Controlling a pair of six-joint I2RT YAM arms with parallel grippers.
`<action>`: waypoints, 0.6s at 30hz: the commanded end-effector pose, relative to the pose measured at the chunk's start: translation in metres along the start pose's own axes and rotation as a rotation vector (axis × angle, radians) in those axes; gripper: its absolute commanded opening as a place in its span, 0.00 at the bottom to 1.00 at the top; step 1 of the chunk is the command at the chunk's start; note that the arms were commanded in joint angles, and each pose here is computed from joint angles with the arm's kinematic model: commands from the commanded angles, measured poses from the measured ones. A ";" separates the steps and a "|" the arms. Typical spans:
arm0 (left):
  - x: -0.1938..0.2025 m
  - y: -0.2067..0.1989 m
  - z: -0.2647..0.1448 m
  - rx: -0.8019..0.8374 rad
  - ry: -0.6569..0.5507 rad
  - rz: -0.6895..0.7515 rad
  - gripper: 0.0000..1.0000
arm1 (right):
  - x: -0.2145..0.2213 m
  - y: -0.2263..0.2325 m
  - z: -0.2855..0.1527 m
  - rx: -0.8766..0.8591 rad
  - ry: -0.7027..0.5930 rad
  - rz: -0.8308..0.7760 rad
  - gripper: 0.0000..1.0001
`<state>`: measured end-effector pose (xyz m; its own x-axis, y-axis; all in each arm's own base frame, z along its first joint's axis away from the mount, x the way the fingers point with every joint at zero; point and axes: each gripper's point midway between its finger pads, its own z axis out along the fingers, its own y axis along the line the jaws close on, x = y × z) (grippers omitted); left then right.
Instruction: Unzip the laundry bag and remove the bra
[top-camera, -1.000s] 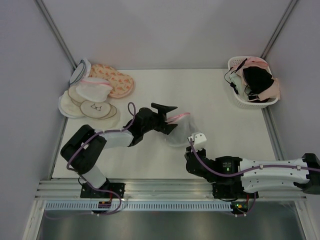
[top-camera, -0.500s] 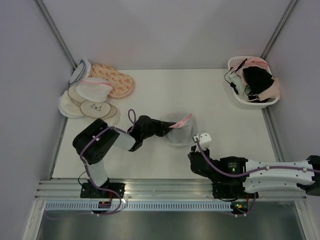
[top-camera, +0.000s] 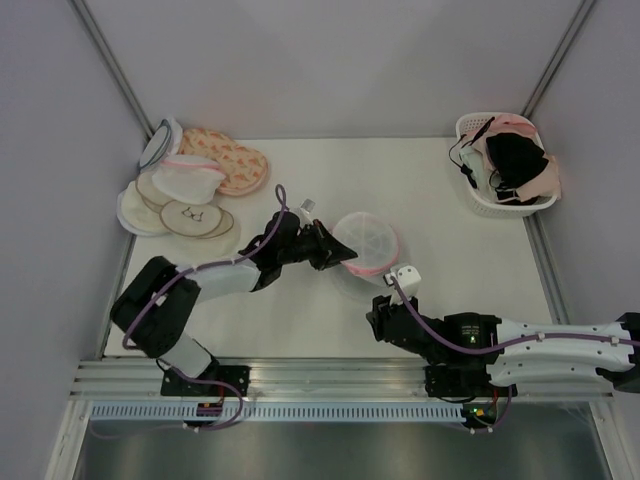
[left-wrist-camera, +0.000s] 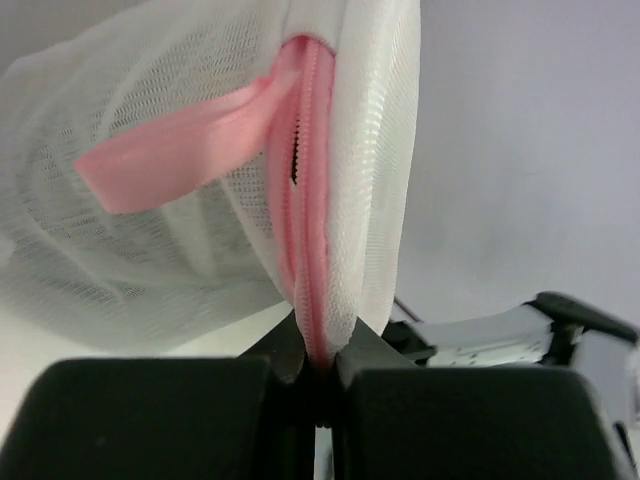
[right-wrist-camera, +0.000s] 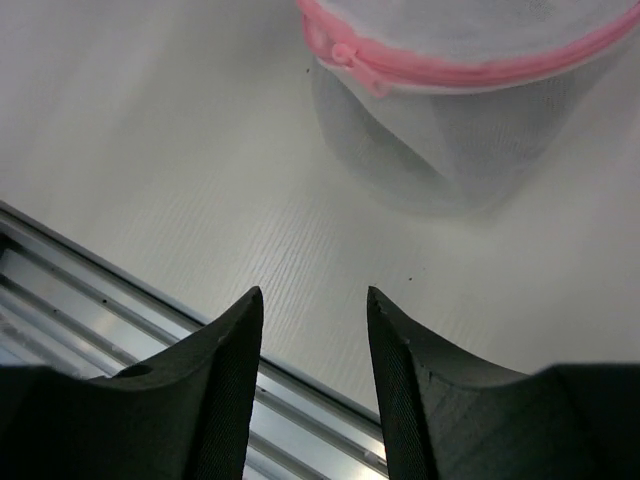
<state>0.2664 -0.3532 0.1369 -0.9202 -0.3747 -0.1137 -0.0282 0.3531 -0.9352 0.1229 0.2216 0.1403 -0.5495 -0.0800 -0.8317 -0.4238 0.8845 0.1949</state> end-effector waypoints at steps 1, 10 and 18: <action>-0.001 0.006 -0.037 -0.113 -0.022 0.400 0.02 | -0.006 0.020 -0.003 -0.083 0.013 0.015 0.52; 0.031 0.015 -0.066 -0.098 0.007 0.512 0.02 | -0.002 0.055 0.006 -0.208 0.015 0.064 0.53; 0.044 -0.015 -0.086 -0.002 -0.043 0.466 0.02 | 0.001 0.076 0.026 -0.234 -0.017 0.133 0.54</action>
<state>0.1877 -0.3004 0.1394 -0.8665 -0.1426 -0.4784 0.3364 0.5413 -0.7706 0.1064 0.2801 0.1303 -0.5991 -0.0467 -0.7993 -0.5136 0.7883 0.3388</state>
